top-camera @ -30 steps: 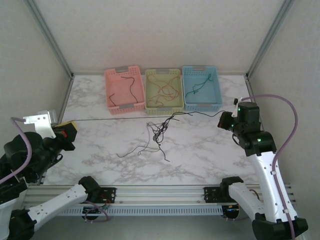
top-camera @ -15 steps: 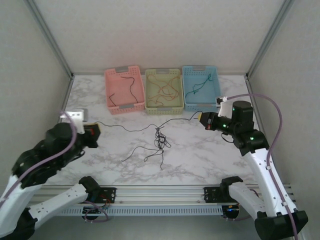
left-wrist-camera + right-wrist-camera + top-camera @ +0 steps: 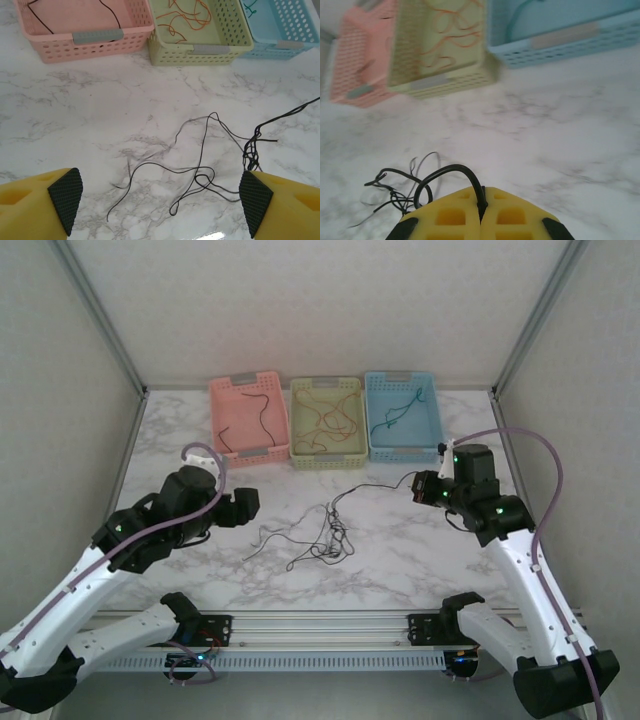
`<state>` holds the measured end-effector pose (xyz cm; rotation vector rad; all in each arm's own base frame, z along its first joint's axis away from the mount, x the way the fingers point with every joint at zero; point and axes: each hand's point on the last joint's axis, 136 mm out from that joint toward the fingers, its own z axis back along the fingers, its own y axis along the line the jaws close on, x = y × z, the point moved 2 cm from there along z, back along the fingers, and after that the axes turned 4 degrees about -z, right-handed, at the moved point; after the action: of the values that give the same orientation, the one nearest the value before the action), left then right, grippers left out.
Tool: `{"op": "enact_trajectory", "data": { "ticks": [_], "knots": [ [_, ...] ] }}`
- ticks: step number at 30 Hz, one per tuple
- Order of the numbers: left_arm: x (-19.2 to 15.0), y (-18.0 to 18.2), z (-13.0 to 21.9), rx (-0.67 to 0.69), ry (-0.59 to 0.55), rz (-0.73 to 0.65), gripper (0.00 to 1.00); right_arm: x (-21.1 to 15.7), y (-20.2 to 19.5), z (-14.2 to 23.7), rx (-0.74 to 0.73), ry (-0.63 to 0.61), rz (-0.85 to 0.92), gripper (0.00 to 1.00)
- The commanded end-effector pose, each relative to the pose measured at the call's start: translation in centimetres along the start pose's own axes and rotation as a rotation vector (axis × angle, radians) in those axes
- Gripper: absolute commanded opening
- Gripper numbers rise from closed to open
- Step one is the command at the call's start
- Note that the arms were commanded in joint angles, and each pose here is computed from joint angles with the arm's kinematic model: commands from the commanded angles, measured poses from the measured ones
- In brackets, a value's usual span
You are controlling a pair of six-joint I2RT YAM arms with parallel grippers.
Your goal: Untangle the cables
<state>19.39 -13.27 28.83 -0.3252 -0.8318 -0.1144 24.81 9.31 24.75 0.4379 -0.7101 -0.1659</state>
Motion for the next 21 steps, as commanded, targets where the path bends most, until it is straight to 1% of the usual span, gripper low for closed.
{"op": "enact_trajectory", "data": {
  "ticks": [1, 4, 7, 10, 12, 15, 17, 19, 21],
  "knots": [
    [-1.0, 0.7, -0.5, 0.021, 0.020, 0.006, 0.85, 0.6, -3.8, 1.2, -0.253, -0.068, -0.011, 0.00],
    [-2.9, 0.5, -2.1, 0.007, 0.077, 0.023, 0.84, 0.8, -5.1, 1.7, -0.332, -0.097, -0.016, 0.00],
    [-5.3, -0.3, -4.6, -0.038, 0.166, 0.035, 0.83, 1.3, -6.5, 2.4, -0.431, -0.131, -0.009, 0.00],
    [-7.4, -1.4, -7.2, -0.089, 0.249, 0.018, 0.80, 1.7, -6.5, 2.5, -0.434, -0.150, -0.008, 0.00],
    [-8.3, -2.4, -8.9, -0.122, 0.298, -0.027, 0.79, 1.7, -6.2, 2.2, -0.410, -0.145, -0.011, 0.00],
    [-7.8, -3.8, -11.4, -0.117, 0.364, -0.125, 0.75, 1.6, -5.8, 1.6, -0.376, -0.137, -0.014, 0.00],
    [-7.0, -5.1, -12.7, -0.129, 0.401, -0.194, 0.73, 1.5, -5.7, 1.4, -0.362, -0.128, -0.019, 0.00],
    [-6.4, -5.7, -13.8, -0.113, 0.430, -0.221, 0.73, 1.6, -5.4, 1.3, -0.347, -0.125, -0.021, 0.00],
    [-6.9, -6.7, -15.1, -0.140, 0.481, -0.222, 0.72, 1.7, -5.2, 1.5, -0.337, -0.131, -0.019, 0.00]
  ]
}}
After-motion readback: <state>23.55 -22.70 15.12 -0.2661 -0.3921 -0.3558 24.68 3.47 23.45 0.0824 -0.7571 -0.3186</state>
